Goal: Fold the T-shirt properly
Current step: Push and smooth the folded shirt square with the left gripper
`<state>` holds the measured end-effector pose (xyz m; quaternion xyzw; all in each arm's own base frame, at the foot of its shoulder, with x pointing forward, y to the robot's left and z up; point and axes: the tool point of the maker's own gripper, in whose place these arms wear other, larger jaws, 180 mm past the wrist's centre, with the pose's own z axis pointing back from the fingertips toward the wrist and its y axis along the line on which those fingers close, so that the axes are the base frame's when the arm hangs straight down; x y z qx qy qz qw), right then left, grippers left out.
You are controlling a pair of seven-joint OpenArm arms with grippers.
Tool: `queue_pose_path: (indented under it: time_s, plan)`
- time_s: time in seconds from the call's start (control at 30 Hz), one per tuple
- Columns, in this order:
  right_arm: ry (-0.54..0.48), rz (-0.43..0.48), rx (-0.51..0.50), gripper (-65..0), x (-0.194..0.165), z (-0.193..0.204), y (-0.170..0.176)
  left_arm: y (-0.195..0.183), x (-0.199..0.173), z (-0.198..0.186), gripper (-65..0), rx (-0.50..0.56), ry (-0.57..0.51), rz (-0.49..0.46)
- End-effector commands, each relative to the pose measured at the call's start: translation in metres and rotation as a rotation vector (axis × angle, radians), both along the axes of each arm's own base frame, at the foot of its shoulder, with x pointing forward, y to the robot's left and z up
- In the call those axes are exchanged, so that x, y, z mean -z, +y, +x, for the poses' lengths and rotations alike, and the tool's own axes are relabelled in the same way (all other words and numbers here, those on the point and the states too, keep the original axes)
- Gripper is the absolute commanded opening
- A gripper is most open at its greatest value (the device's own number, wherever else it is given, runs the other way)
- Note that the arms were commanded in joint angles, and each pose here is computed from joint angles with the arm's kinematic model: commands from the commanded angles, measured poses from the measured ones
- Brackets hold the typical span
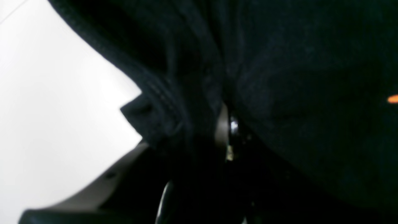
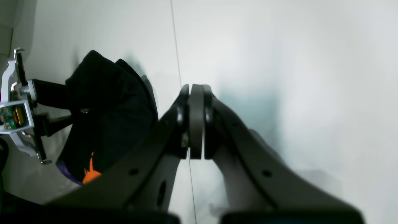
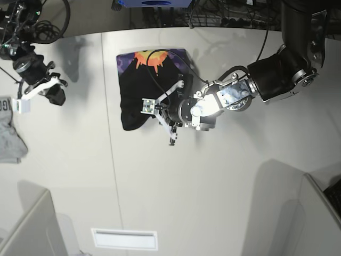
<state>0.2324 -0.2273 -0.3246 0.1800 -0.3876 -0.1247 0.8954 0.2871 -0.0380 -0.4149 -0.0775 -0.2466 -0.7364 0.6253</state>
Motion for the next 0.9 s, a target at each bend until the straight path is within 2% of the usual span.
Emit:
queue_pose_path:
  time_s: [0.0, 0.13, 0.23, 0.67, 0.73, 0.87]
  plan:
    - [-0.045, -0.011, -0.006, -65.0, -0.011, 0.006, -0.003, 0.000, -0.010, 0.010, -65.0, 0.018, -0.036, 0.008]
    - [-0.049, -0.009, -0.005, -65.0, -0.012, 0.007, -0.002, 0.000, -0.010, 0.000, -65.0, 0.105, -0.002, 0.032]
    - [-0.037, -0.004, 0.003, -65.0, -0.007, 0.006, -0.005, -0.001, -0.010, 0.000, -65.0, 0.112, 0.000, 0.032]
    - [-0.023, 0.009, 0.013, -65.0, 0.000, 0.008, -0.006, 0.001, -0.014, 0.007, -65.0, 0.103, -0.015, 0.041]
    - [-0.030, 0.010, 0.012, -65.0, -0.002, 0.011, -0.006, 0.002, -0.019, 0.014, -65.0, 0.086, -0.026, 0.031]
    - [-0.035, 0.010, 0.010, -65.0, -0.004, 0.013, -0.006, 0.013, -0.027, 0.033, -65.0, 0.026, -0.061, 0.073]
